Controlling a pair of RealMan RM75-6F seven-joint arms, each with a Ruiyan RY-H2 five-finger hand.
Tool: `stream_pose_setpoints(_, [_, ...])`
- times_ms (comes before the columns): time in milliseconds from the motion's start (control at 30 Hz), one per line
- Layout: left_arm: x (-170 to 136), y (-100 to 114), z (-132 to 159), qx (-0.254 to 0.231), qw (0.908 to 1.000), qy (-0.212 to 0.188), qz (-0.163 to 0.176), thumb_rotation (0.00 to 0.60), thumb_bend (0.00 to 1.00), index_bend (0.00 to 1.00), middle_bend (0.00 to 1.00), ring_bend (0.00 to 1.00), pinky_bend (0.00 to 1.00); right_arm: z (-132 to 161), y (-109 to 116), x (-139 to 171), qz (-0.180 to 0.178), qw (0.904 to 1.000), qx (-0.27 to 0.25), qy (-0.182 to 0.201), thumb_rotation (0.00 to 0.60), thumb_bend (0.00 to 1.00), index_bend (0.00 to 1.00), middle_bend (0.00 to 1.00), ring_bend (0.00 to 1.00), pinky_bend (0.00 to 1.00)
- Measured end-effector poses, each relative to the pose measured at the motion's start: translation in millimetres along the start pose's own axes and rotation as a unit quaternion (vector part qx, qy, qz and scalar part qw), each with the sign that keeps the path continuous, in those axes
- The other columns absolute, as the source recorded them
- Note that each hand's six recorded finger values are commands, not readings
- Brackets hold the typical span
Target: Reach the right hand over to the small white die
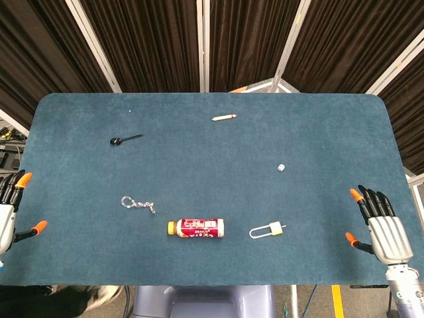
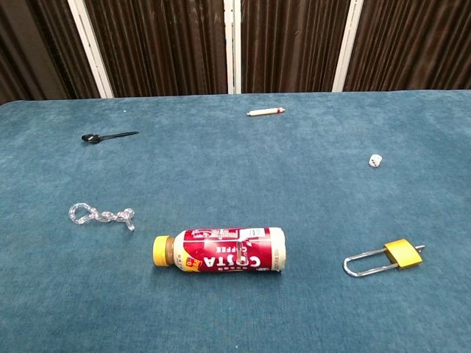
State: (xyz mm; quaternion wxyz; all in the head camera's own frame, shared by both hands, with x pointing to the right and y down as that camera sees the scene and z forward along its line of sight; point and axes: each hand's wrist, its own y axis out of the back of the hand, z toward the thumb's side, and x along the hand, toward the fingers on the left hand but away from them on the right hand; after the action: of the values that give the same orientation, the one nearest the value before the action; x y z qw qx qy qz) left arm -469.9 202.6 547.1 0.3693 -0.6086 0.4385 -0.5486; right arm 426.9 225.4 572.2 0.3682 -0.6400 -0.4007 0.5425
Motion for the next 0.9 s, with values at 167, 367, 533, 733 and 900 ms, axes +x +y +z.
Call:
stream_pose_setpoints(167, [0.3,0.3,0.0,0.000,1.0000,0.000,0.001,0.600,0.12,0.00,0.00,0.00,0.00,-0.1,-0.3,-0.2,0.001,1.0000,0.000,0.000,0.600,0.13,0.03,0.00,0.00,0.00])
stream_pose_setpoints(367, [-0.1,0.9,0.2,-0.001,1.0000,-0.001,0.002,0.600,0.12,0.00,0.00,0.00,0.00,1.0,-2.0,-1.2,0.004,1.0000,-0.001,0.001,0.600,0.13,0.03,0.00,0.00,0.00])
stream_pose_setpoints(533, [0.9,2.4,-2.3,-0.003,1.0000,0.003,0.004,0.600,0.12,0.00,0.00,0.00,0.00,3.2,-4.0,-6.6,0.008,0.9999,-0.007,-0.001,0.600,0.12,0.04,0.00,0.00,0.00])
stream_pose_setpoints(733, [3.9,4.1,-6.0,-0.002,0.9999,0.011,0.007,0.600,0.12,0.00,0.00,0.00,0.00,17.6,-5.2,-31.6,0.009,0.9994,-0.033,0.004,0.600,0.12,0.15,0.00,0.00,0.00])
stream_pose_setpoints(900, [7.0,2.6,-7.4,0.001,0.9999,0.013,0.006,0.600,0.12,0.00,0.00,0.00,0.00,33.7,-4.5,-70.3,0.011,0.9990,-0.043,0.003,0.600,0.13,0.22,0.00,0.00,0.00])
